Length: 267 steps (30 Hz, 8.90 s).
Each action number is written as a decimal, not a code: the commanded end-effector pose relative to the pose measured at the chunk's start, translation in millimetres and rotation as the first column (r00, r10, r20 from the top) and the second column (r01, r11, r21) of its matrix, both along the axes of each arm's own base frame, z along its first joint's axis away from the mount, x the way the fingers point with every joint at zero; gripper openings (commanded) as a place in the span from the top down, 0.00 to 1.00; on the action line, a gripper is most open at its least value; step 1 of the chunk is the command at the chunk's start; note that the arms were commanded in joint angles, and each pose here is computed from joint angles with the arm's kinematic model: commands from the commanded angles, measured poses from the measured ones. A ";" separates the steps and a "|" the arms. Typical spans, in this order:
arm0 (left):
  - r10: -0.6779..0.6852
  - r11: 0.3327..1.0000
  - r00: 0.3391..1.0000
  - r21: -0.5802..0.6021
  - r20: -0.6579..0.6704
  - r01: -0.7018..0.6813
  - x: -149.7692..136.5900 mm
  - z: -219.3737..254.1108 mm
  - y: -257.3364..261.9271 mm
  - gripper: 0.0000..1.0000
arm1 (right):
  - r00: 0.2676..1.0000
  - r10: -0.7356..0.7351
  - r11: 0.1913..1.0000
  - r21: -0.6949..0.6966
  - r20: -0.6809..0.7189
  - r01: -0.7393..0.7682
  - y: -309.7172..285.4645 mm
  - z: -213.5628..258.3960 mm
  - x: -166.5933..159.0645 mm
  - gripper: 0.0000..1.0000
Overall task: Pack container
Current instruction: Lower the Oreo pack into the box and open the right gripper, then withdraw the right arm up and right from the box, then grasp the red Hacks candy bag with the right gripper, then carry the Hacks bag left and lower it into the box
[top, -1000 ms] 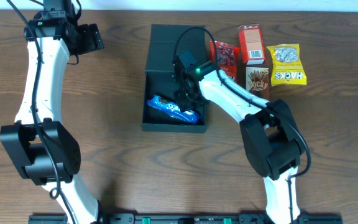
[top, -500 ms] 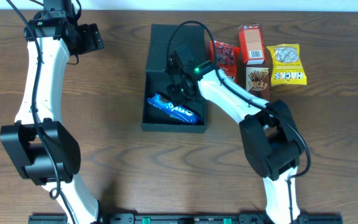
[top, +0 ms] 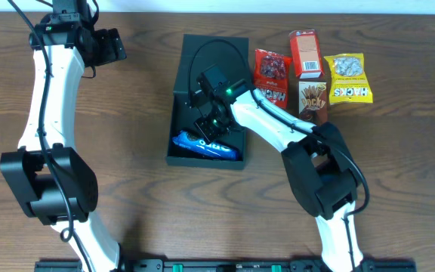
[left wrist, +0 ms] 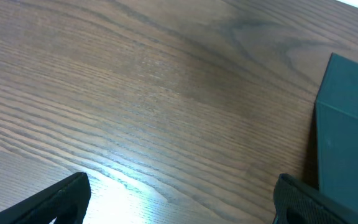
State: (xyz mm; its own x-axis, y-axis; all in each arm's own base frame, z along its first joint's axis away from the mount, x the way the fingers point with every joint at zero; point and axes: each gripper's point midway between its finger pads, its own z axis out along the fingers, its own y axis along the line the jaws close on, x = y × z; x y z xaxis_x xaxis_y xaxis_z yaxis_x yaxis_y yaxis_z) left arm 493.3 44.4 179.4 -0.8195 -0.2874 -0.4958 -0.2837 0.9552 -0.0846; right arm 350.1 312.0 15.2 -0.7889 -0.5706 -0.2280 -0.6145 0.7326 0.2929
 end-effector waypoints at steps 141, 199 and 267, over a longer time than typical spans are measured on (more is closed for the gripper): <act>-0.042 0.999 0.998 0.018 -0.052 0.043 -7.9 -10.5 2.0 0.05 | 0.642 -0.686 0.673 -0.035 0.343 0.739 -187.9 38.0 221.6 0.15; -0.042 0.999 0.998 0.018 -0.042 0.042 -5.7 -9.3 2.1 0.05 | 0.754 -0.588 0.797 0.049 0.293 0.602 -120.5 176.7 142.5 0.93; -0.109 0.992 0.993 0.060 -0.048 0.112 -5.1 -9.0 3.0 0.05 | 0.979 -0.196 0.979 -0.045 0.054 0.198 21.4 77.9 -0.9 0.98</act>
State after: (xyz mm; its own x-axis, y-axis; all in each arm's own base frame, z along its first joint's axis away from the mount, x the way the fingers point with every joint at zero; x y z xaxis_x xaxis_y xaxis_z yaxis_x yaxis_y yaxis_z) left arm 489.0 44.1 177.0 -0.8591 -0.1633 -0.4851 -0.1767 0.9841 -0.0184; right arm 357.0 334.7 102.5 -0.9039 -0.3294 -0.2728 -0.3891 0.8981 0.2049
